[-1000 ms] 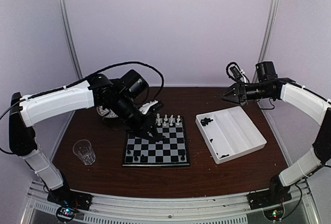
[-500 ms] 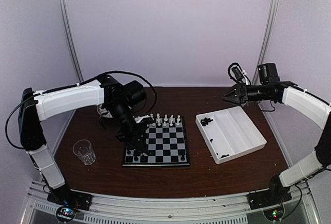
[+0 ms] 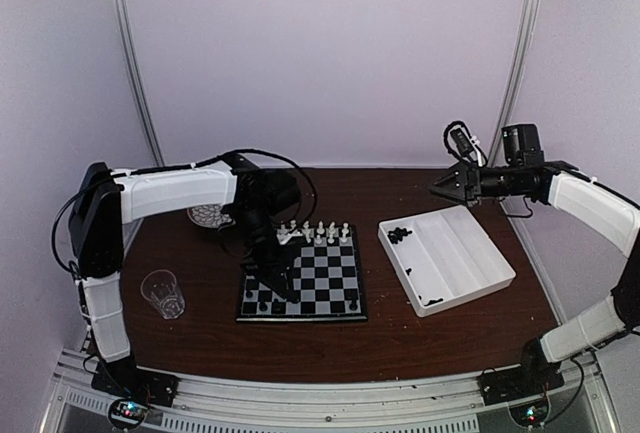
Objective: Set up the chess pieces on the board
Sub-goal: Place the queen at d8.
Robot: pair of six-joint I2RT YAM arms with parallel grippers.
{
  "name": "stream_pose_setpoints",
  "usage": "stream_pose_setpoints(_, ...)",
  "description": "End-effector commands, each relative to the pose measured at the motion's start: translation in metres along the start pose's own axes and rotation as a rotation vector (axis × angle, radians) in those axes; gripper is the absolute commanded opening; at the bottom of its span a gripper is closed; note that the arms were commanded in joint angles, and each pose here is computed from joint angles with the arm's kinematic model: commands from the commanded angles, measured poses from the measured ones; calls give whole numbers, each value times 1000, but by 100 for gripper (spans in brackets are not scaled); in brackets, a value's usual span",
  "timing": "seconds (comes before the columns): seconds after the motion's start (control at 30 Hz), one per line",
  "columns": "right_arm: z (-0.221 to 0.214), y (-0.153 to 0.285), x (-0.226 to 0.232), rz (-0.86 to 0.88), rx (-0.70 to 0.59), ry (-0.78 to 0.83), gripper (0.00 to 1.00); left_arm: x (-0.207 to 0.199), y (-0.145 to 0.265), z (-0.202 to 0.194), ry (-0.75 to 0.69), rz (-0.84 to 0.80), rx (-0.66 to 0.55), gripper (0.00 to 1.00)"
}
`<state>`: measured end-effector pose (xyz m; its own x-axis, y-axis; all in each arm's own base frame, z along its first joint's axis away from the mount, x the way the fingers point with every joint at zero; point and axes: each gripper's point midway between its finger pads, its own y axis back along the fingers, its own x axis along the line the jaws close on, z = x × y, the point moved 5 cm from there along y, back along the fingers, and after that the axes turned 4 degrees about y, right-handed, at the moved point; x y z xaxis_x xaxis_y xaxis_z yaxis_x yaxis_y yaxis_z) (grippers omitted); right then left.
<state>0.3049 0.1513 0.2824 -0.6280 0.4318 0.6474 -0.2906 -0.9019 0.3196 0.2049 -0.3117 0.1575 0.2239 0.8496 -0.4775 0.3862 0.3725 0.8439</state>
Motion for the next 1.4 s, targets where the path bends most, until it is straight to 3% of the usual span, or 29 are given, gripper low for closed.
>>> stream_pose_setpoints(0.0, 4, 4, 10, 24, -23, 38, 60, -8, -4, 10, -23, -51, -3, 0)
stream_pose_setpoints(1.03, 3, 5, 11, 19, -25, 31, 60, -2, -42, 38, -7, -76, 38, 0)
stream_pose_setpoints(1.2, 3, 5, 11, 17, -26, 34, 60, -2, -40, 38, -11, -73, 30, 13)
stream_pose_setpoints(1.37, 4, 6, 12, 14, -26, 34, 60, -2, -40, 39, -11, -66, 26, 16)
